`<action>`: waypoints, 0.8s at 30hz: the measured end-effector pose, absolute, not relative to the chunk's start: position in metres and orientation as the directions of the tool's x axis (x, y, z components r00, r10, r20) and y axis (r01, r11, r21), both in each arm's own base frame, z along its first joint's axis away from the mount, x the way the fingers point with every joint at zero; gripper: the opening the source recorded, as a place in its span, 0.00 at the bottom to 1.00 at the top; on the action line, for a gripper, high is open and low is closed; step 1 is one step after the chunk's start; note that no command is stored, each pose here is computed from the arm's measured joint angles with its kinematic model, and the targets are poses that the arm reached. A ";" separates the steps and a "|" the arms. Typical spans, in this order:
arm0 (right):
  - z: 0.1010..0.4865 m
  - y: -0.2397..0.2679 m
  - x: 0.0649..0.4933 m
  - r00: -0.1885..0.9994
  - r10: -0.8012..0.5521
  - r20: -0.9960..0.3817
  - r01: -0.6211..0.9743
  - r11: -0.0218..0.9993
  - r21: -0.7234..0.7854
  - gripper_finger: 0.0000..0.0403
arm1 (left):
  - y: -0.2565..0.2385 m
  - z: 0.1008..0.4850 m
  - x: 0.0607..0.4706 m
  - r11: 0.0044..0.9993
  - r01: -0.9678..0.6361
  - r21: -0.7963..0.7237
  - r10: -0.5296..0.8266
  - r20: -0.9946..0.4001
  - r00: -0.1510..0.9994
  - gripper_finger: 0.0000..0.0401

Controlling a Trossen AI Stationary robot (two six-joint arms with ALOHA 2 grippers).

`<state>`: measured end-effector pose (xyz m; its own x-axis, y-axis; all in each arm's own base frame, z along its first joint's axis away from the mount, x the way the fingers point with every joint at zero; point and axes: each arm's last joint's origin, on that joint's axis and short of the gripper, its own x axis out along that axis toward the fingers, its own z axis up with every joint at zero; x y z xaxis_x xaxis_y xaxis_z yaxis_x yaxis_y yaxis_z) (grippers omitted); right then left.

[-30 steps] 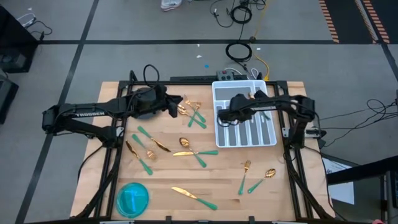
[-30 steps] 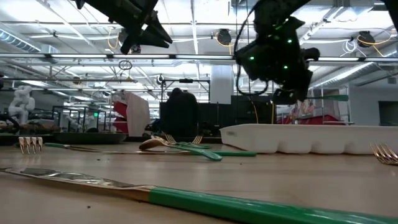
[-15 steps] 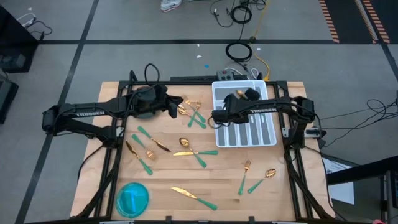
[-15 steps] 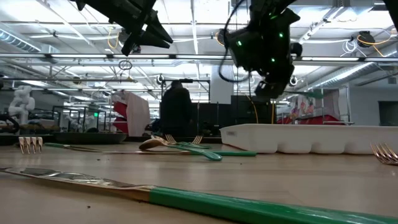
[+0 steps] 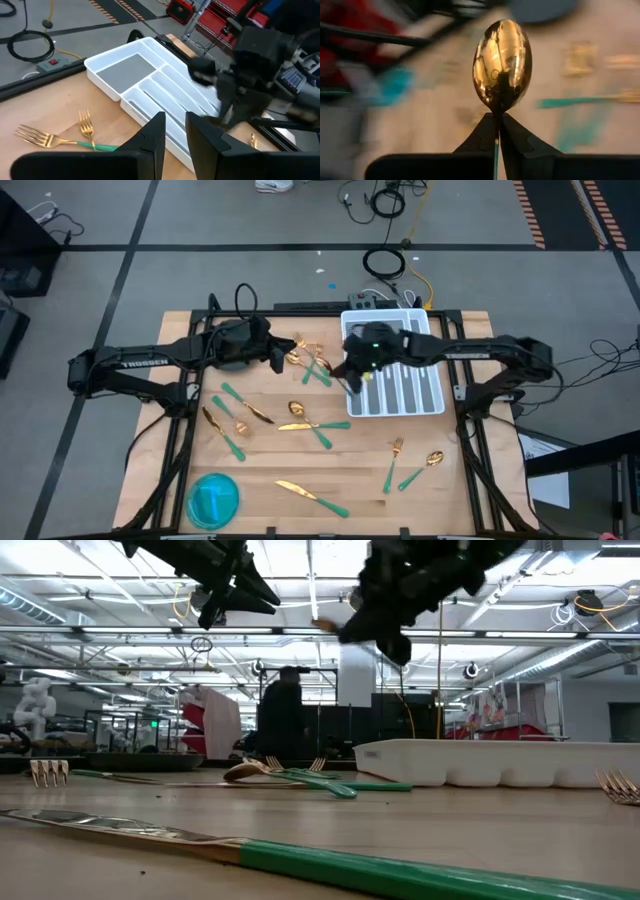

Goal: Sort silverware
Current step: Put the green spoon into the white silverware organizer

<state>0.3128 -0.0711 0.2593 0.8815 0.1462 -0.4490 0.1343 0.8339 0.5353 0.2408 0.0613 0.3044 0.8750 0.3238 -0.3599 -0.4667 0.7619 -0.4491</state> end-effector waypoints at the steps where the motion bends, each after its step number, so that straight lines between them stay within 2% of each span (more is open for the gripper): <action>1: 0.255 -0.073 0.306 0.901 0.168 -0.399 0.109 0.805 0.584 0.00 | 0.061 0.305 0.241 0.763 -0.464 -0.450 0.322 -0.358 0.876 0.20; 6: 0.223 -0.085 0.273 0.973 0.078 -0.216 0.109 0.672 0.733 0.00 | 0.061 0.305 0.241 0.749 -0.466 -0.471 0.322 -0.356 0.877 0.20; 12: 0.186 -0.087 0.239 0.989 -0.108 -0.105 0.147 0.529 0.835 0.00 | 0.061 0.305 0.241 0.749 -0.464 -0.473 0.323 -0.351 0.879 0.20; 16: 0.169 -0.088 0.226 0.968 -0.198 -0.152 0.228 0.455 0.861 0.00 | 0.062 0.305 0.241 0.745 -0.475 -0.469 0.336 -0.351 0.874 0.20; 24: 0.161 -0.091 0.224 0.921 -0.308 -0.240 0.356 0.410 0.840 0.00 | 0.063 0.305 0.240 0.734 -0.501 -0.458 0.370 -0.349 0.861 0.20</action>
<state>0.2237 -0.0908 0.1605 0.9207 -0.3080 -0.2397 0.3558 0.4099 0.8399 0.2404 0.0626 0.3054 0.8609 0.3701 -0.3492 -0.5014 0.7338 -0.4584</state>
